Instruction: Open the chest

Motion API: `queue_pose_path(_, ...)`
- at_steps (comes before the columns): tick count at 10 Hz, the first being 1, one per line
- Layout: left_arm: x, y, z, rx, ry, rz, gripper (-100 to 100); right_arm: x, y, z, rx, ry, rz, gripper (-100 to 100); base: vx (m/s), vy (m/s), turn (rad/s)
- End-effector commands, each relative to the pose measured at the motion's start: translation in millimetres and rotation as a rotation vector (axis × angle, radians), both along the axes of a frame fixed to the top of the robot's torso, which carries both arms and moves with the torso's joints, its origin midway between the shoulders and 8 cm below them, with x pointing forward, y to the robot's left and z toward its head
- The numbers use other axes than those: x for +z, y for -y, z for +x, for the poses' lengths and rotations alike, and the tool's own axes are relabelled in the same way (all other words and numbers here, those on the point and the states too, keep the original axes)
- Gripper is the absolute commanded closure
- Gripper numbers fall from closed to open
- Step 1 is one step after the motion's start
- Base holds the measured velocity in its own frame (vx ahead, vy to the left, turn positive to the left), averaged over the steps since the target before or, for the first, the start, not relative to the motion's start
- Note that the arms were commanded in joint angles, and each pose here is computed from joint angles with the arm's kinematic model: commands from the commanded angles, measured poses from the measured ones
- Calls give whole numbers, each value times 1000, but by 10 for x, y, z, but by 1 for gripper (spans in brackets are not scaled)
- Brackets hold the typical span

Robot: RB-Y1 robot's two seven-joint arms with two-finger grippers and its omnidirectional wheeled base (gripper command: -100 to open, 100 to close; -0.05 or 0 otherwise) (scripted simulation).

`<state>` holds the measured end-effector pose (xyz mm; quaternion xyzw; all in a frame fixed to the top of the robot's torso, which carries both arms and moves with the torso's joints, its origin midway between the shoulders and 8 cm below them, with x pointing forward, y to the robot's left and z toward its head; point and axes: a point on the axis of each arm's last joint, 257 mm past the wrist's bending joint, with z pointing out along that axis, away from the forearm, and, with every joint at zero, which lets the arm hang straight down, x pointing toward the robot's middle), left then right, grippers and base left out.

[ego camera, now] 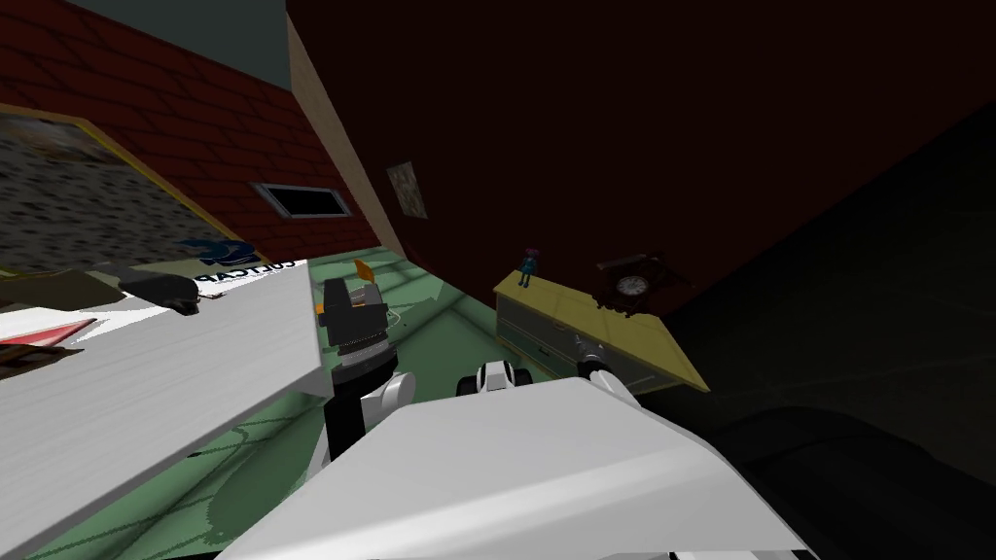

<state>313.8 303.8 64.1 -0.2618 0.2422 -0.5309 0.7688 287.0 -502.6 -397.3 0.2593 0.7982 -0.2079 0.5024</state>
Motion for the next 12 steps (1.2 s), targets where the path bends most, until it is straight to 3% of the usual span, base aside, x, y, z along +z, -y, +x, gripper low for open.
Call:
queue_pose_path(1, 0, 0, 0, 0, 0, 0, 0, -76, 264, -198, -44, -84, -97, -100, -12, 4, 205)
queue_pose_path(3, 0, 0, 0, 0, 0, 0, 0, -101, 354, -308, -82, -107, -117, -100, -14, -10, 126)
queue_pose_path(5, 0, 0, 0, 0, 0, 0, 0, -164, 533, -519, -131, -180, -193, -100, -20, -4, 237)
queue_pose_path(6, 0, 0, 0, 0, 0, 0, 0, -148, 543, -521, -131, -182, -203, -100, 10, 10, 4)
queue_pose_path(9, 0, 0, 0, 0, 0, 0, 0, -165, 707, -726, -177, -253, -288, -100, -12, -2, 147)
queue_pose_path(12, 0, -1, 0, 0, 0, 0, 0, -165, 707, -726, -177, -253, -288, -100, -2, -5, -6)
